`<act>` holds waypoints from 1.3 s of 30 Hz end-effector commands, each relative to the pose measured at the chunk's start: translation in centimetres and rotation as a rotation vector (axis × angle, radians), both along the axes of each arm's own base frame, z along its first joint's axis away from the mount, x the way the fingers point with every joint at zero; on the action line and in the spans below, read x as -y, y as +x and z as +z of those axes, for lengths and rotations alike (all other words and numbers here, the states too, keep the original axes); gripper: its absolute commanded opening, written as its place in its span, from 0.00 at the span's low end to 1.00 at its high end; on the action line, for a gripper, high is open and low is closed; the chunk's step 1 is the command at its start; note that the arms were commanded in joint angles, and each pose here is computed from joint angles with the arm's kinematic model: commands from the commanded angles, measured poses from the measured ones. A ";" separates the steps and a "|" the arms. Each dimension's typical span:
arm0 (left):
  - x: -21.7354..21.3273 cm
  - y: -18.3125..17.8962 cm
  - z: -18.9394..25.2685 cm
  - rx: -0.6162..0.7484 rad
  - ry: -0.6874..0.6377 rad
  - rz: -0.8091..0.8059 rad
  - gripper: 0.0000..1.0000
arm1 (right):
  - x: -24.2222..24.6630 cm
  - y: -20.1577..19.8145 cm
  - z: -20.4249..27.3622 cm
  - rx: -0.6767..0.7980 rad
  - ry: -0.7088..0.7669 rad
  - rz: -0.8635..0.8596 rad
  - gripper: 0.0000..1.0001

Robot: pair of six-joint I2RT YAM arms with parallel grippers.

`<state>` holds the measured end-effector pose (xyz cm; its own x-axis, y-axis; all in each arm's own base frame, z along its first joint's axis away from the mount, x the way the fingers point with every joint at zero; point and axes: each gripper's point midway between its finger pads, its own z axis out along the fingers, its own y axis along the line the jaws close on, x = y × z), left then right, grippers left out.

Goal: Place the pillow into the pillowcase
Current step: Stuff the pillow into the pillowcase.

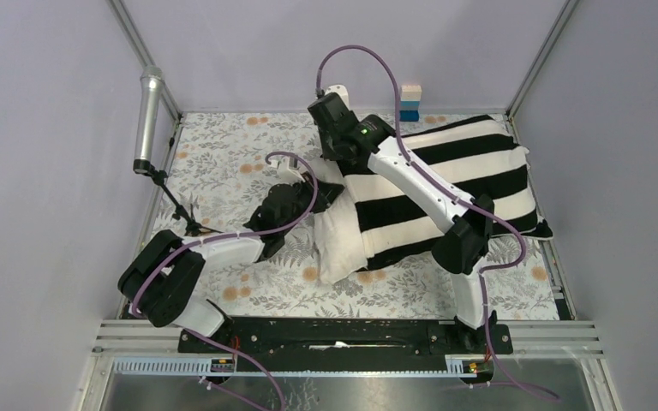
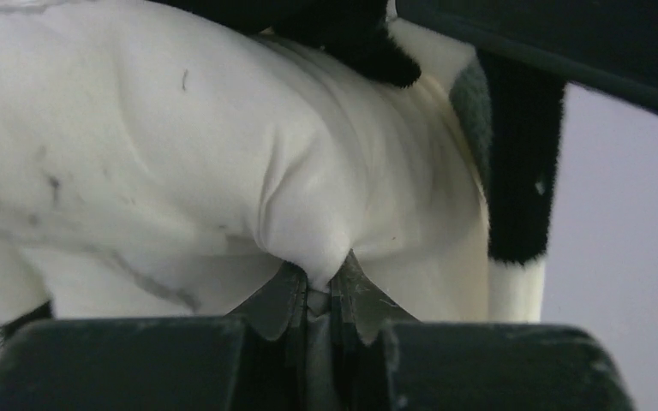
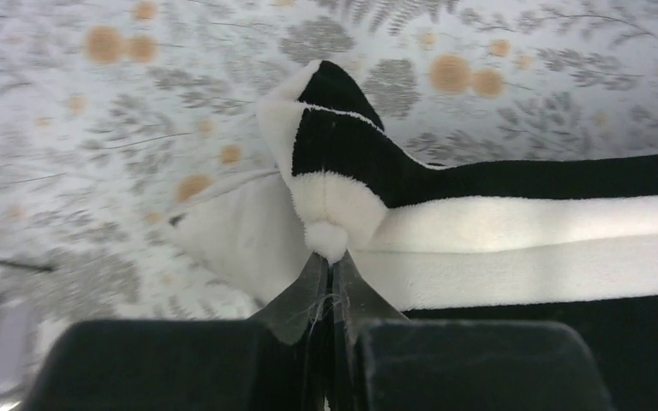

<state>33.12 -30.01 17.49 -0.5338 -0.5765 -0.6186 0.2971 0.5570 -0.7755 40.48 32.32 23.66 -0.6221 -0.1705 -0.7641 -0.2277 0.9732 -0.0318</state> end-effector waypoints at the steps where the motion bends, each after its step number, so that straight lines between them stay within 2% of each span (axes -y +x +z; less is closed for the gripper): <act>1: 2.1 1.2 6.7 0.131 -0.112 -0.023 0.00 | -10.0 -6.0 9.0 -0.059 0.449 0.279 0.00; 7: 1.7 3.7 4.4 0.031 -0.219 0.082 0.00 | -10.4 -4.0 8.4 -0.122 0.569 0.305 0.00; 11: 1.9 4.7 2.5 -0.012 -0.171 0.087 0.00 | -8.7 -1.1 5.8 -0.112 0.522 0.229 0.00; 13: 1.5 5.1 2.2 -0.022 -0.139 0.074 0.13 | -7.9 -0.2 5.0 -0.102 0.495 0.201 0.02; 15: 0.7 5.3 1.7 -0.054 -0.087 0.078 0.22 | -7.2 0.3 4.9 -0.086 0.473 0.190 0.10; 17: -0.4 4.8 1.5 -0.080 -0.048 0.082 0.38 | -6.3 0.9 5.2 -0.060 0.451 0.166 0.19; 19: -1.4 3.8 1.3 -0.116 -0.004 0.078 0.48 | -5.6 1.0 5.8 -0.046 0.441 0.161 0.28; 25: -4.1 -1.1 0.1 -0.211 0.112 0.031 0.68 | -2.1 -0.3 7.2 -0.004 0.346 0.110 0.59; 27: -5.0 -2.9 0.7 -0.210 0.127 0.011 0.76 | -0.4 -1.3 6.8 -0.001 0.299 0.088 0.66; 30: -5.4 -5.4 1.3 -0.200 0.176 -0.024 0.79 | 2.4 -3.8 7.6 0.060 0.270 0.042 0.71; 34: -5.0 -8.9 1.0 -0.221 0.246 -0.065 0.81 | 4.9 -8.1 6.1 0.091 0.200 -0.005 0.68; 37: -3.6 -11.4 0.0 -0.247 0.272 -0.101 0.83 | 6.2 -12.1 4.0 0.086 0.176 -0.022 0.58; 39: -2.8 -12.4 -1.6 -0.283 0.293 -0.116 0.84 | 8.3 -13.9 2.9 0.106 0.172 -0.068 0.56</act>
<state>22.59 -27.14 19.43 -0.7176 -0.3758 -0.5864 0.2206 0.6759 -0.7032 28.64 27.26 27.83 -0.5879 -0.0468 -0.8076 -0.2803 0.9483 0.1491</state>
